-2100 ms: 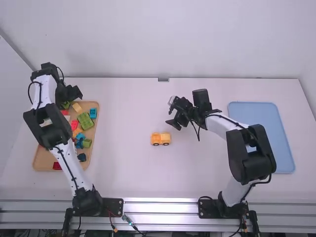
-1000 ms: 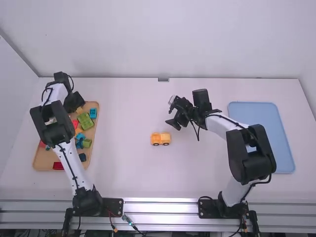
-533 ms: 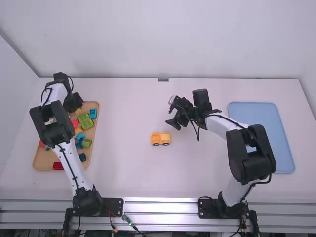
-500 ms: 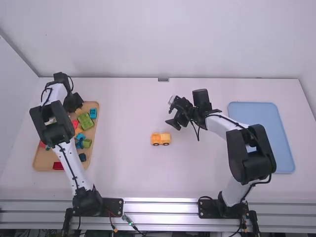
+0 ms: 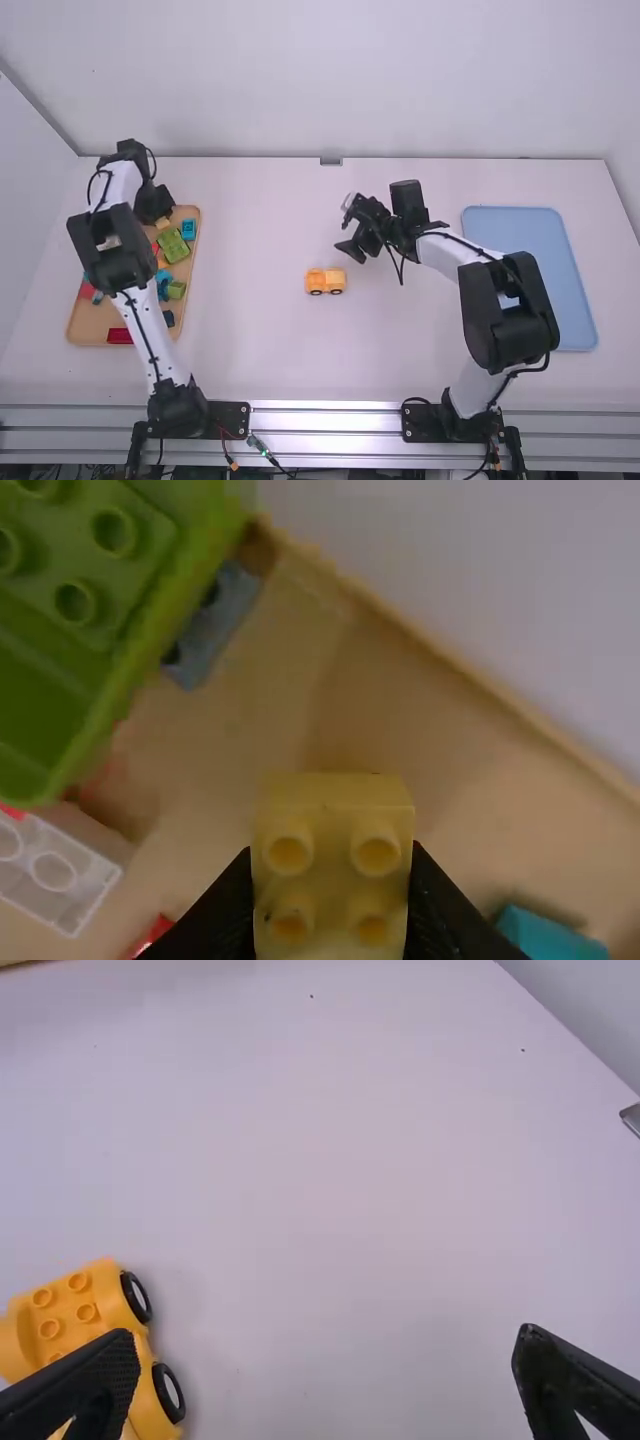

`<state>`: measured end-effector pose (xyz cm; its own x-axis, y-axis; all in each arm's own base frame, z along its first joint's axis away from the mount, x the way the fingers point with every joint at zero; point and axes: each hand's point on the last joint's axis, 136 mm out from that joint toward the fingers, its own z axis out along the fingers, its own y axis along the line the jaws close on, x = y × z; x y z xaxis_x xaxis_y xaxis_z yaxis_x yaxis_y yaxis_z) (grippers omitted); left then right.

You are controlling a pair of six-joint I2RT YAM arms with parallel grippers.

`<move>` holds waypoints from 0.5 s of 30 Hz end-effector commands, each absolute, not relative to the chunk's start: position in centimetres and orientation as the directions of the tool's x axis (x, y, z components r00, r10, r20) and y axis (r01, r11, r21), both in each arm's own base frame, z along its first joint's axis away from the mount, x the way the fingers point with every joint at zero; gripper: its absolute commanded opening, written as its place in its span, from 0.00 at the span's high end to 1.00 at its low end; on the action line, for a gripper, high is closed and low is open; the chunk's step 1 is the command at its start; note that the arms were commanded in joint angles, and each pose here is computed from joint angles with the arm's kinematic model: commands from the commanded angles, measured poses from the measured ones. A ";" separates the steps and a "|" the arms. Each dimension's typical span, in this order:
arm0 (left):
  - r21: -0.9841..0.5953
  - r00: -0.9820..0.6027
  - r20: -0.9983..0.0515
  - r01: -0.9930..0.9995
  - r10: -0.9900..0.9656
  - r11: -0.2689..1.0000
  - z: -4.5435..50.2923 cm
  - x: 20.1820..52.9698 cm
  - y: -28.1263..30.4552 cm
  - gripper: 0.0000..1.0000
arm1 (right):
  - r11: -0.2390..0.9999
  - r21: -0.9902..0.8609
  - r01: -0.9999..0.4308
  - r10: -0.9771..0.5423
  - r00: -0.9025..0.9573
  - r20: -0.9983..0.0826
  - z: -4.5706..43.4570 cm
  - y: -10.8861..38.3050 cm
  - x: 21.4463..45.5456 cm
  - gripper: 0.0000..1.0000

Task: Assemble lego blocks to make yellow taxi

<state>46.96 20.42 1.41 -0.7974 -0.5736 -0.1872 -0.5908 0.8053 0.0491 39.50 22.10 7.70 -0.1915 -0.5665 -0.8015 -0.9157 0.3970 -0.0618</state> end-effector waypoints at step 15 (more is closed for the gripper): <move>0.193 -0.946 -0.309 -0.165 -0.099 0.967 7.8 47.1 5.2 0.98 | 0.423 -0.049 -0.905 -0.547 -0.212 -0.810 8.6 21.6 40.1 0.01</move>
